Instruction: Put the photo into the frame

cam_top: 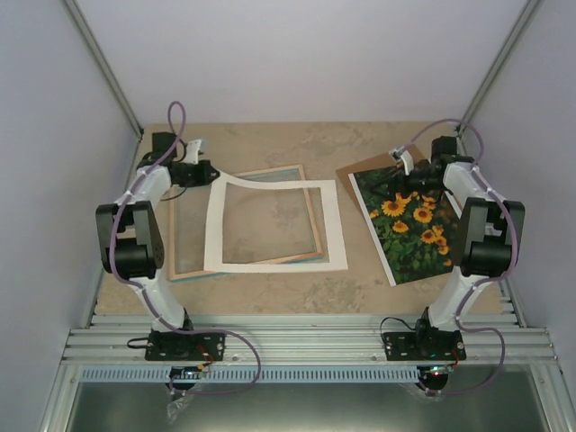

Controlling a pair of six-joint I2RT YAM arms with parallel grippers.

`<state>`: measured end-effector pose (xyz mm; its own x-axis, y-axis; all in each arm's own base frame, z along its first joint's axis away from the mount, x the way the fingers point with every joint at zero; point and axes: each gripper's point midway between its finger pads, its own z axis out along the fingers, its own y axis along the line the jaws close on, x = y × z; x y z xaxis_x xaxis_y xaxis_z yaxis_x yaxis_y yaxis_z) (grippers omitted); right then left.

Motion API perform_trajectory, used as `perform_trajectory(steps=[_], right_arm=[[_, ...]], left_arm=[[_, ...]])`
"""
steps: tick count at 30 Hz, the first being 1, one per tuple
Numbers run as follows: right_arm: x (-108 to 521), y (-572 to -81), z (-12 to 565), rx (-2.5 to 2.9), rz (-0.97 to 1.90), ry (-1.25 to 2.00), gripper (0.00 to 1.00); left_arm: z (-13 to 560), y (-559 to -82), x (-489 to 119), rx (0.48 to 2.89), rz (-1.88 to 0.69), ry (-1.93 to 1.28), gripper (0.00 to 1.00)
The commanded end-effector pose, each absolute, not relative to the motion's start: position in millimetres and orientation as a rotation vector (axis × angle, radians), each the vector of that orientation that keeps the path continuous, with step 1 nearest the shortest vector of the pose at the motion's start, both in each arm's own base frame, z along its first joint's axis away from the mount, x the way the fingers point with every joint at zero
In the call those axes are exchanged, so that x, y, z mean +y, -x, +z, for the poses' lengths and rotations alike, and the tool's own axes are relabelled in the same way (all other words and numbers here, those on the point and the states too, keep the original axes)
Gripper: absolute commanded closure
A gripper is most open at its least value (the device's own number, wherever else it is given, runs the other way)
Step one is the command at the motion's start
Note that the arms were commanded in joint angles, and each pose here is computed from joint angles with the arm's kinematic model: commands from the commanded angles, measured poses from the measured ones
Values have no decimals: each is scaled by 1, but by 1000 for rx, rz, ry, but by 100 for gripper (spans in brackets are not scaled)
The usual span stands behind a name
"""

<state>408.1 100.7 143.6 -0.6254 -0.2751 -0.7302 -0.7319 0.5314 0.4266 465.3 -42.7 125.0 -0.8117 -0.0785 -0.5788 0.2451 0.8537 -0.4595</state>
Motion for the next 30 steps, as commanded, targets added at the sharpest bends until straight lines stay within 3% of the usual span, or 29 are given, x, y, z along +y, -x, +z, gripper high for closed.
perform_trajectory(steps=[1,9,13,23,30], right_arm=[[98,-417,133,2214,972,782,14],[96,-422,130,2211,949,778,14],[96,-427,129,2210,954,761,15],[119,-431,128,2190,971,828,16],[163,-423,129,2148,980,975,17]], left_arm=[[166,-459,-109,2291,-924,-264,100],[292,-452,-110,1957,-726,-456,100],[320,-432,-85,1907,-622,-419,100],[198,-422,24,2268,-419,-294,100],[167,-441,50,2310,-403,-302,100]])
